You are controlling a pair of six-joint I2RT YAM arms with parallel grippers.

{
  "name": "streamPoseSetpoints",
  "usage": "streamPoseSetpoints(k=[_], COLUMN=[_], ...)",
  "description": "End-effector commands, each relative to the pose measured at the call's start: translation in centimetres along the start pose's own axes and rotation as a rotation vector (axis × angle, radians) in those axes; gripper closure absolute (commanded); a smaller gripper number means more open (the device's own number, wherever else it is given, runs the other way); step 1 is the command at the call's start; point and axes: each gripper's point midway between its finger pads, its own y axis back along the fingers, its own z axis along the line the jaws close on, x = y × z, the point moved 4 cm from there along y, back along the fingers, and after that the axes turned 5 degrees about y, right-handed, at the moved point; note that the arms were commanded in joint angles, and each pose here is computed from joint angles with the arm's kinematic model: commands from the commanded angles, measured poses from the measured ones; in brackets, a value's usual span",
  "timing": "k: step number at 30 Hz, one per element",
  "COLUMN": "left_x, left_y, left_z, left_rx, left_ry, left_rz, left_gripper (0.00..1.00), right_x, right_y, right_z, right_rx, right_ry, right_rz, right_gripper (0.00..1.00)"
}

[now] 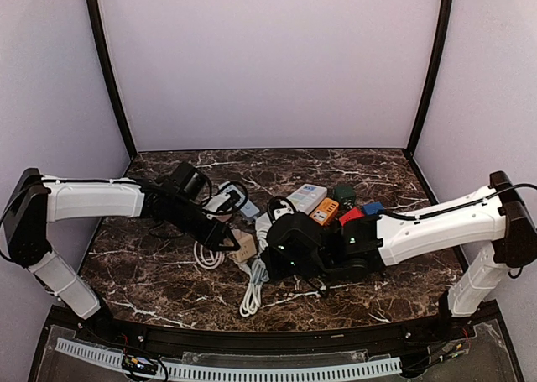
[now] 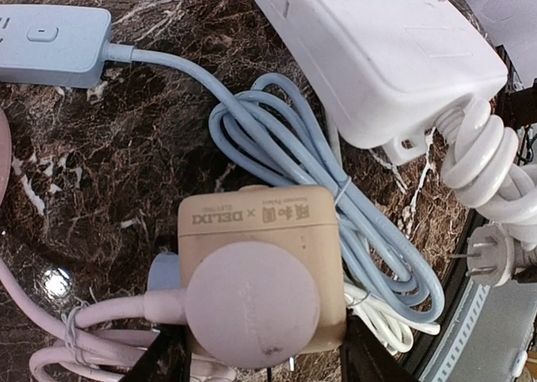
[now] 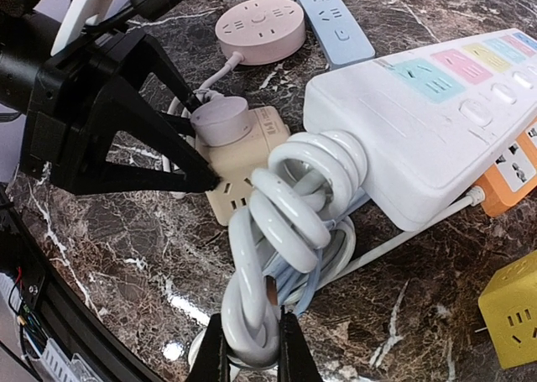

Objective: Pull the plug off the socket
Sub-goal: Remove the plug from the socket, then place the plug at the center of the board.

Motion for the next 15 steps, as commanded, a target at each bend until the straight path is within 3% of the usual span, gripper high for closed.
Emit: streamPoseSetpoints(k=[1, 9, 15], left_x=[0.8, -0.5, -1.0], left_y=[1.5, 4.4, 5.8], left_z=[1.6, -0.5, -1.9], left_rx=[-0.097, -0.032, 0.03], left_ry=[-0.014, -0.1, -0.144], left_rz=[-0.014, -0.153, -0.219], left_gripper=[0.99, 0.99, 0.99], right_x=[-2.8, -4.4, -3.3], right_y=[1.7, 2.4, 1.0], right_z=[-0.8, -7.2, -12.7], right_rx=[-0.028, 0.01, 0.111], right_ry=[-0.039, -0.11, -0.171], right_rz=[-0.066, -0.026, 0.036], right_gripper=[1.0, 1.0, 1.0])
